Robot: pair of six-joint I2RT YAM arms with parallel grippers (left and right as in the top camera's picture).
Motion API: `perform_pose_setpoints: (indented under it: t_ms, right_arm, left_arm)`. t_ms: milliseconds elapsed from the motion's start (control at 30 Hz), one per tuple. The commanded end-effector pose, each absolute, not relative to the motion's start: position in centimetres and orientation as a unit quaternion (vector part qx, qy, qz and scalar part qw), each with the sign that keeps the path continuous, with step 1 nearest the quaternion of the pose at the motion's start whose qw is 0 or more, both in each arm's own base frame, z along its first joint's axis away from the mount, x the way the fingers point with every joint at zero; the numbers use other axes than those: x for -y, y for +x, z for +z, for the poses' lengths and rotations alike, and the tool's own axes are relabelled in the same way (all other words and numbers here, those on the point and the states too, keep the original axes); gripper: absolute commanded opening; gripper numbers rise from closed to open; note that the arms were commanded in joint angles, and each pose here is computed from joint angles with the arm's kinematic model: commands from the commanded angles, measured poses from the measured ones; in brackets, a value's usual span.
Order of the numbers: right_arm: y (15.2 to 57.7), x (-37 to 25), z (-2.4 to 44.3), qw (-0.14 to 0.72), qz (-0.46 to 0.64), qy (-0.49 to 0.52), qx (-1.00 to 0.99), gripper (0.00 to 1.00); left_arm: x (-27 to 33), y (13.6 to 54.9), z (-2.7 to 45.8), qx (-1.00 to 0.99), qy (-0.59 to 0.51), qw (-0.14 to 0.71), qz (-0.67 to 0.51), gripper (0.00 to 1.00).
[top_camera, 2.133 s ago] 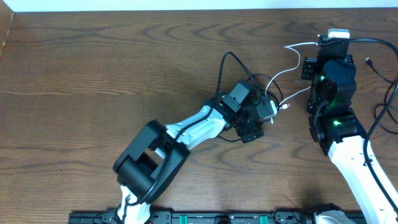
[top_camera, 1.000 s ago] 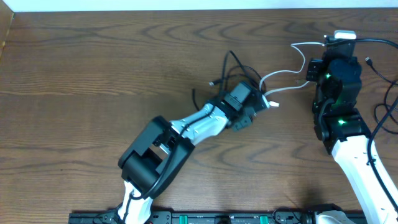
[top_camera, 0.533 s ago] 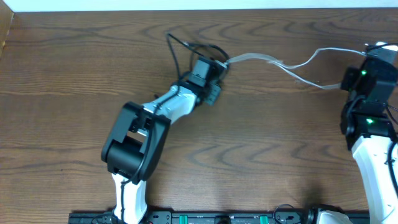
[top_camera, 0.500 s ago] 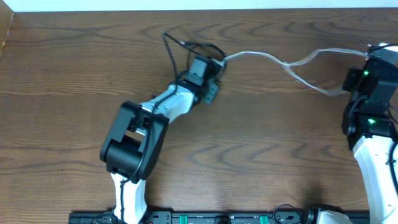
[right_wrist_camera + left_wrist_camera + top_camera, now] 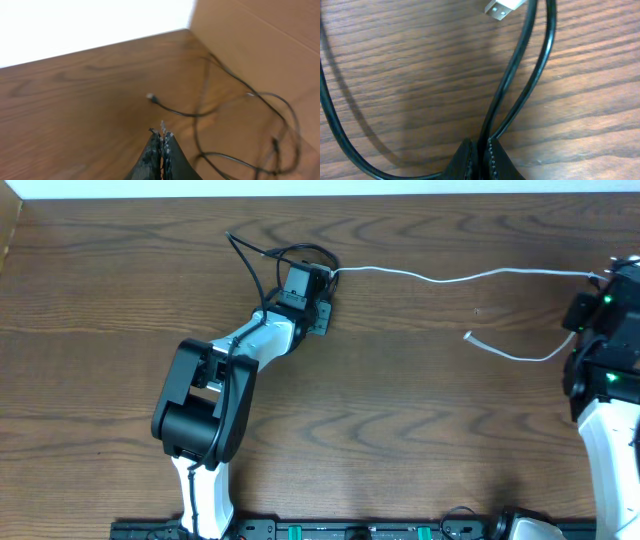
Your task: Untangle cables
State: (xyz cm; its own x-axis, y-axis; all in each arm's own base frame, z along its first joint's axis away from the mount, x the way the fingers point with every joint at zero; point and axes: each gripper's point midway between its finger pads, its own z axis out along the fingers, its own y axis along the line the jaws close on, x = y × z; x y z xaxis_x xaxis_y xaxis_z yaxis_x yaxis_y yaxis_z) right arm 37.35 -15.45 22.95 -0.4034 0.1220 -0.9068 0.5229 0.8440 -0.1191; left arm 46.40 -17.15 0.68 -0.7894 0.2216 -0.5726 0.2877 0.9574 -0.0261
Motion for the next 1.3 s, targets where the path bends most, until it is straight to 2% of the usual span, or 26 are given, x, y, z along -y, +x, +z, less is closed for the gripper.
perform_pose_setpoints:
  t_ms: [0, 133, 367, 667, 833, 967, 1033, 1067, 1267]
  right_arm:
    - [34.5, 19.4, 24.5, 0.51, -0.231, 0.27, -0.783, 0.01]
    - [32.7, 21.3, 24.0, 0.5, -0.207, 0.297, -0.787, 0.01]
    - [34.7, 18.8, 24.2, 0.534, -0.104, 0.243, -0.803, 0.01]
    - [34.6, 18.7, 24.5, 0.537, -0.102, 0.244, -0.801, 0.01]
    - [33.4, 18.1, 27.7, 0.572, -0.11, 0.237, -0.778, 0.01]
    - [30.7, 17.9, 29.6, 0.575, -0.148, 0.244, -0.767, 0.01]
    - [28.9, 18.7, 30.0, 0.562, -0.193, 0.253, -0.763, 0.01]
    - [26.5, 20.1, 30.4, 0.537, -0.262, 0.273, -0.754, 0.01]
    - [23.0, 22.7, 31.5, 0.508, -0.348, 0.327, -0.717, 0.01]
  left_arm:
    - [12.8, 46.8, -1.3, -0.955, 0.092, 0.283, 0.002, 0.08]
    - [9.8, 46.6, -1.7, -0.96, 0.075, 0.267, 0.029, 0.08]
    - [9.1, 46.1, -2.1, -0.965, 0.07, 0.252, 0.031, 0.08]
    - [9.1, 46.0, -2.2, -0.965, 0.071, 0.249, 0.032, 0.08]
    - [9.1, 45.9, -2.2, -0.966, 0.071, 0.248, 0.032, 0.08]
    - [9.1, 45.9, -2.2, -0.966, 0.071, 0.248, 0.032, 0.08]
    - [9.1, 46.0, -2.2, -0.966, 0.071, 0.248, 0.032, 0.08]
    - [9.1, 46.0, -2.2, -0.966, 0.071, 0.248, 0.032, 0.08]
    - [9.1, 45.9, -2.2, -0.966, 0.071, 0.248, 0.032, 0.08]
